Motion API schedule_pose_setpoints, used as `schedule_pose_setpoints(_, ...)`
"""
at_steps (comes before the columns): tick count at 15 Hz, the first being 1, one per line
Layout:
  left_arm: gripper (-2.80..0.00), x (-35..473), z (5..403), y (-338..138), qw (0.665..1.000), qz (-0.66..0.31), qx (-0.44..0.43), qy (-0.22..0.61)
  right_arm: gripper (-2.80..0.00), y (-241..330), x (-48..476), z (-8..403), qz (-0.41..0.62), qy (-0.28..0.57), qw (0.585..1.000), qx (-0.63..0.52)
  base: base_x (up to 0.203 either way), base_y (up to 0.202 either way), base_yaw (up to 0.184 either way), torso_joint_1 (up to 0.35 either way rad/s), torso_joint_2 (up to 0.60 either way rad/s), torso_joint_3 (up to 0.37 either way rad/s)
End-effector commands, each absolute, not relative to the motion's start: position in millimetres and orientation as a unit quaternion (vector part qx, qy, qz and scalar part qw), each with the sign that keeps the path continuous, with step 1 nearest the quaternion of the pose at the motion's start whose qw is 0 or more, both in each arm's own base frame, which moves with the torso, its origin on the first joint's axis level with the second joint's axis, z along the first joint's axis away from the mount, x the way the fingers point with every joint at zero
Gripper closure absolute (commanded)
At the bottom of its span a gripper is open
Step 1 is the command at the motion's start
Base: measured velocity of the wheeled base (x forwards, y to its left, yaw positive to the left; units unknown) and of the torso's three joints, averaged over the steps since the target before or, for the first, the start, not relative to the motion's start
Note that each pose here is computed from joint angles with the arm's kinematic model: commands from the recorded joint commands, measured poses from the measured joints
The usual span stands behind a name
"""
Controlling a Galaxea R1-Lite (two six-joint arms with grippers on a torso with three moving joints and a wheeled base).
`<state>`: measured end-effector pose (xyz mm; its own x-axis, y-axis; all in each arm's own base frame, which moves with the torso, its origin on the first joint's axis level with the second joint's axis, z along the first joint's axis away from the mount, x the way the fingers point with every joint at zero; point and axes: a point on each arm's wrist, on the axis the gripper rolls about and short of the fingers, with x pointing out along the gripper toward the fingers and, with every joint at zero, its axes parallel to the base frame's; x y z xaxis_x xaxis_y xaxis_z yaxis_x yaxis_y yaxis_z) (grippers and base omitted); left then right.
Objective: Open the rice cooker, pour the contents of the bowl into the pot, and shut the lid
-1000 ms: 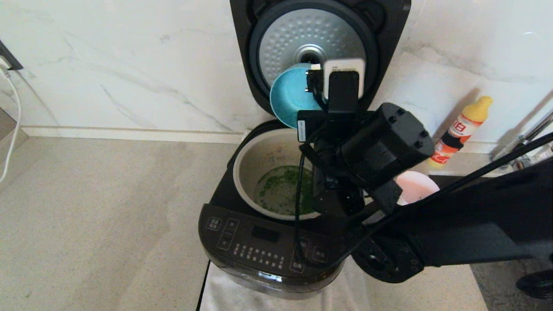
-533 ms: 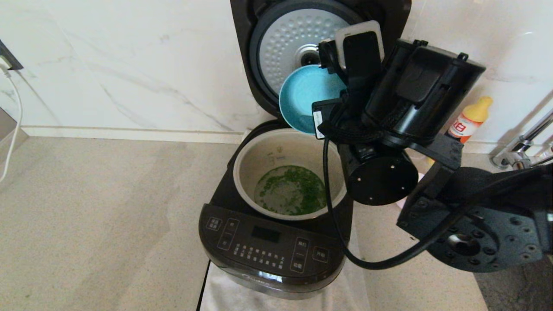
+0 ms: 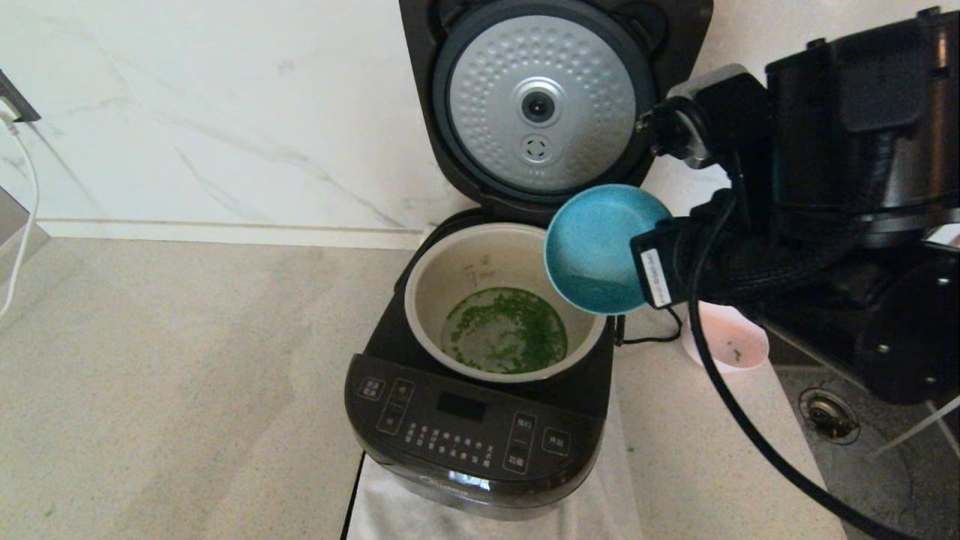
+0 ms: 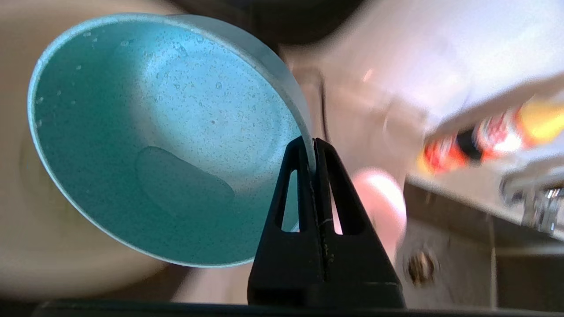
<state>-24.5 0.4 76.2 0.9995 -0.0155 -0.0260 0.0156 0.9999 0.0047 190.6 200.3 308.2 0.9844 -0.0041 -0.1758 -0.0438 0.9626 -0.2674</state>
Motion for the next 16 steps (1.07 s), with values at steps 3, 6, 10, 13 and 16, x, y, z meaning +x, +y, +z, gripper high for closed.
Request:
schedule_pose_setpoints(3, 0.0, -24, 76, 0, 1.0, -0.008, 0.002, 0.014, 0.0, 136, 161, 319, 0.012, 0.163, 0.981, -0.107, 0.0, 0.0, 0.0, 0.0, 0.0, 0.0)
schedule_pose_setpoints(6, 0.0, -24, 76, 0, 1.0, -0.008, 0.002, 0.013, 0.0, 100, 156, 313, 0.004, 0.223, 0.972, -0.079, 0.0, 0.0, 0.0, 0.0, 0.0, 0.0)
schedule_pose_setpoints(10, 0.0, -24, 76, 0, 1.0, -0.008, 0.002, 0.014, 0.0, 65, 134, 287, -0.009, 0.316, 0.948, -0.039, 0.0, 0.0, 0.0, 0.0, 0.0, 0.0)
schedule_pose_setpoints(13, 0.0, -24, 76, 0, 1.0, -0.008, 0.002, 0.014, 0.0, 47, 121, 253, -0.048, 0.371, 0.927, -0.009, 0.0, 0.0, 0.0, 0.0, 0.0, 0.0)
schedule_pose_setpoints(16, 0.0, -24, 76, 0, 1.0, -0.008, 0.002, 0.014, 0.0, 27, 104, 213, -0.077, 0.437, 0.896, 0.029, 0.0, 0.0, 0.0, 0.0, 0.0, 0.0)
